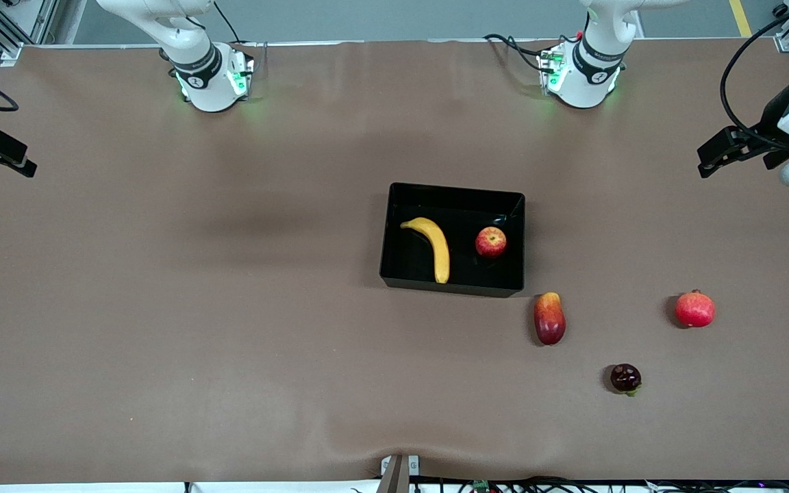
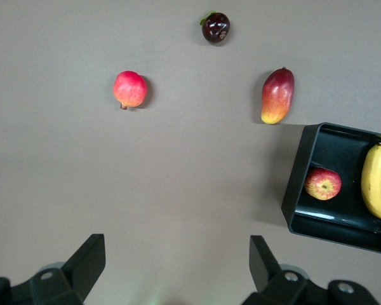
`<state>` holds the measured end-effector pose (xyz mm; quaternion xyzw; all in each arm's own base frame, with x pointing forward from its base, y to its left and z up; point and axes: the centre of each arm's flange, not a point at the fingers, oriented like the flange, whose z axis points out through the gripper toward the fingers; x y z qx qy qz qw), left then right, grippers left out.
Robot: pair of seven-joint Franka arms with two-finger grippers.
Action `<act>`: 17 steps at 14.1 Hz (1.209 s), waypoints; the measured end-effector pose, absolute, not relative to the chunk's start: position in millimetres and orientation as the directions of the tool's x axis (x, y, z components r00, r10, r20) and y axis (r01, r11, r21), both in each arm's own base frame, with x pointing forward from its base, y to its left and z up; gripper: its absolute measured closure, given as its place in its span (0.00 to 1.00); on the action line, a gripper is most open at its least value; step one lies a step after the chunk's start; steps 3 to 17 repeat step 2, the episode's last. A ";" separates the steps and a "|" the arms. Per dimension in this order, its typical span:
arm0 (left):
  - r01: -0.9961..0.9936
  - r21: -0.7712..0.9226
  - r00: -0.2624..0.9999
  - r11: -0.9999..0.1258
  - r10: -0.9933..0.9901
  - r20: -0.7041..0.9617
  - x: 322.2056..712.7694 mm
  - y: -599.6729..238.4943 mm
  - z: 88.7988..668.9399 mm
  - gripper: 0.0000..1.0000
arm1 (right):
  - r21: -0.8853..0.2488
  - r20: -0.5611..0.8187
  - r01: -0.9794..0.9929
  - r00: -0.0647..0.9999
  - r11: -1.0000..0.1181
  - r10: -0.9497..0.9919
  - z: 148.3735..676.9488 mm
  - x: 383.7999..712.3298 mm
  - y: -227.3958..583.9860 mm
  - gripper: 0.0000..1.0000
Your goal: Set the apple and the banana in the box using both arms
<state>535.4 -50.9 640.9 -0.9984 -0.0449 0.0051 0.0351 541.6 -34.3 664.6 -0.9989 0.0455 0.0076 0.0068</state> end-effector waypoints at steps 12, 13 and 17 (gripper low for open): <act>0.089 -0.073 0.995 -0.993 0.091 -0.025 533.0 -50.6 640.0 0.00 | -0.013 -0.016 -0.091 0.996 -0.996 -0.091 664.6 541.6 -34.2 0.00; 0.089 -0.073 0.995 -0.993 0.091 -0.025 533.0 -50.6 640.0 0.00 | -0.013 -0.016 -0.091 0.996 -0.996 -0.091 664.6 541.6 -34.2 0.00; 0.089 -0.073 0.995 -0.993 0.091 -0.025 533.0 -50.6 640.0 0.00 | -0.013 -0.016 -0.091 0.996 -0.996 -0.091 664.6 541.6 -34.2 0.00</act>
